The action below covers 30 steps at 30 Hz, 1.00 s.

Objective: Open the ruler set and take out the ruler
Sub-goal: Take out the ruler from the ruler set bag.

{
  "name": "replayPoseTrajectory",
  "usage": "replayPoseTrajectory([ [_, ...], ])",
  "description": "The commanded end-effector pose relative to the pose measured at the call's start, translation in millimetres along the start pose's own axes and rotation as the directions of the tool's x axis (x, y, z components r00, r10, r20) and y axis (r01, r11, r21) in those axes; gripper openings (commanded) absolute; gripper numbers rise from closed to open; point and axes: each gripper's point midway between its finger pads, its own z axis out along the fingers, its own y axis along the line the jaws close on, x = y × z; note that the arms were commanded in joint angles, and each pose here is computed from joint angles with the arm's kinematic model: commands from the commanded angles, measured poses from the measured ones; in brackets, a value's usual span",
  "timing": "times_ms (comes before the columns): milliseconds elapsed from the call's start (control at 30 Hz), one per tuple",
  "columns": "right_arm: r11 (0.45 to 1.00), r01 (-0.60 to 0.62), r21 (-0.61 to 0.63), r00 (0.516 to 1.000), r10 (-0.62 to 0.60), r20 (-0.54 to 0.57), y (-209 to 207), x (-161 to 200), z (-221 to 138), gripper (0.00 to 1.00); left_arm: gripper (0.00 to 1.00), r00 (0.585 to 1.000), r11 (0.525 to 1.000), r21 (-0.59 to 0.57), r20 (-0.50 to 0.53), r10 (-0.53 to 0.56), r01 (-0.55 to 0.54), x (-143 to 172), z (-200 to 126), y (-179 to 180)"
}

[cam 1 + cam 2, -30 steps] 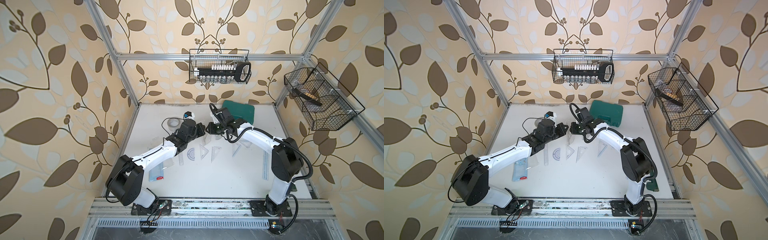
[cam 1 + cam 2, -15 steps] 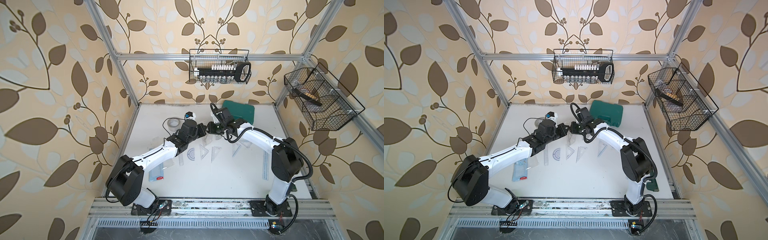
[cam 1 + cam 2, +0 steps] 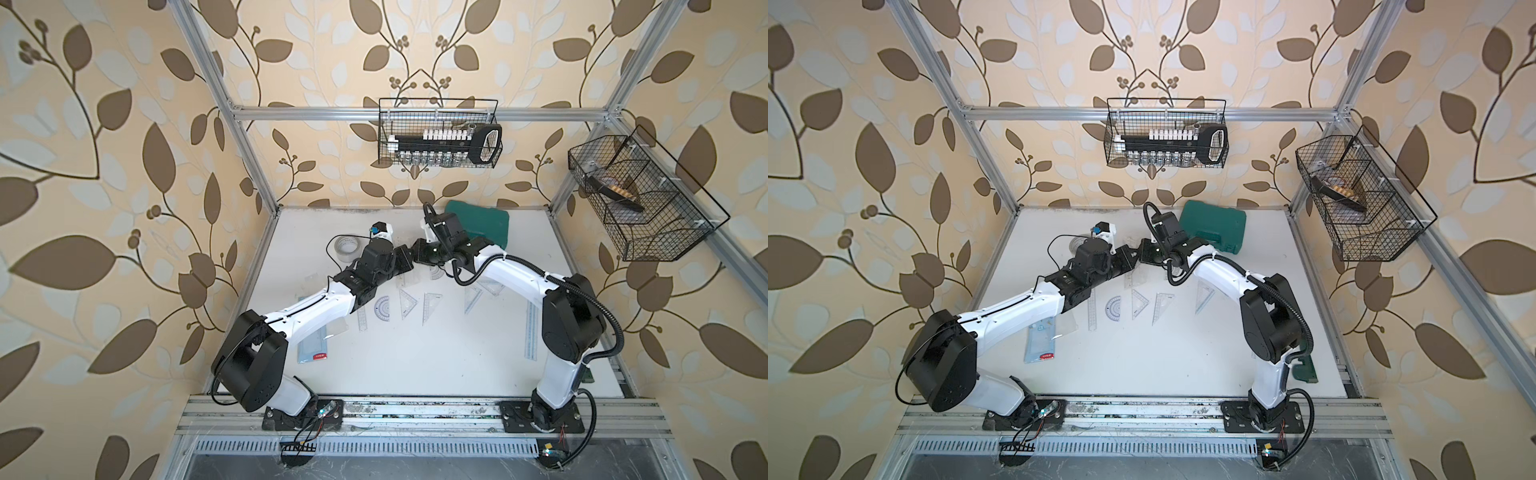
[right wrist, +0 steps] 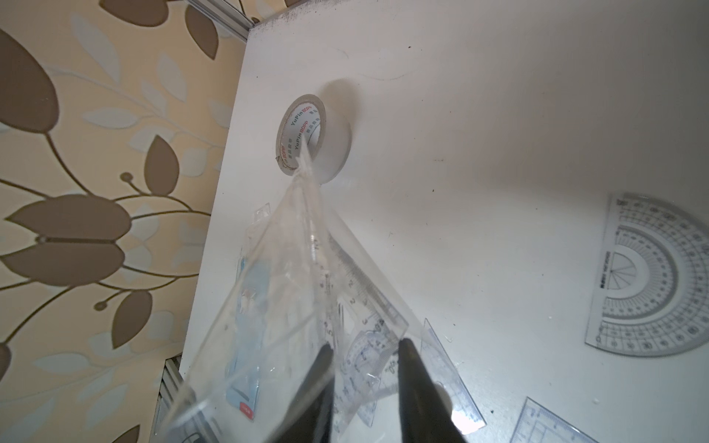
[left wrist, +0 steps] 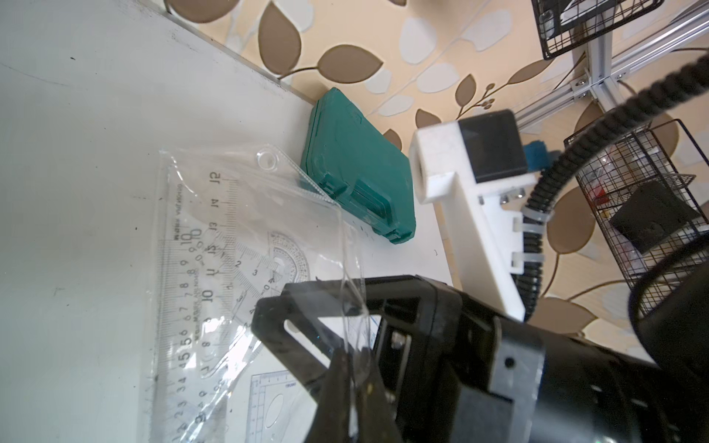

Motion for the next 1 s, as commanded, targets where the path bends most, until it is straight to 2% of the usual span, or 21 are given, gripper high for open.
replayPoseTrajectory([
  [0, 0.999, -0.003, -0.042, 1.0, 0.003, 0.003, 6.3, 1.1, 3.1, 0.22, 0.0, 1.0, 0.998, 0.067, 0.017, 0.011, -0.012, -5.0, -3.4, -20.3],
  [333, 0.997, -0.014, -0.081, 1.0, 0.016, 0.013, 10.7, 1.0, 5.4, 0.14, 0.0, 0.999, 0.997, 0.075, 0.028, 0.019, -0.021, -8.1, -5.1, -23.6],
  [567, 0.993, -0.013, -0.114, 1.0, 0.014, 0.016, 13.7, 6.0, -0.9, 0.13, 0.0, 0.999, 0.997, 0.071, 0.045, 0.024, -0.027, -11.2, -7.4, -23.5],
  [700, 0.996, -0.02, -0.087, 1.0, 0.02, -0.006, 6.7, 13.6, -2.4, 0.15, 0.0, 0.998, 0.997, 0.077, 0.054, 0.022, -0.026, -11.2, -7.1, -22.8],
  [767, 0.998, -0.028, -0.065, 0.999, 0.026, -0.027, 0.9, 19.4, -0.7, 0.18, 0.0, 0.997, 0.994, 0.101, 0.079, 0.02, -0.028, -18.9, -16.1, -31.2],
  [967, 0.998, -0.045, -0.047, 0.998, 0.044, -0.038, -6.2, 25.3, 1.8, 0.27, 0.0, 0.997, 0.994, 0.107, 0.077, 0.013, -0.022, -17.1, -16.4, -30.6],
])
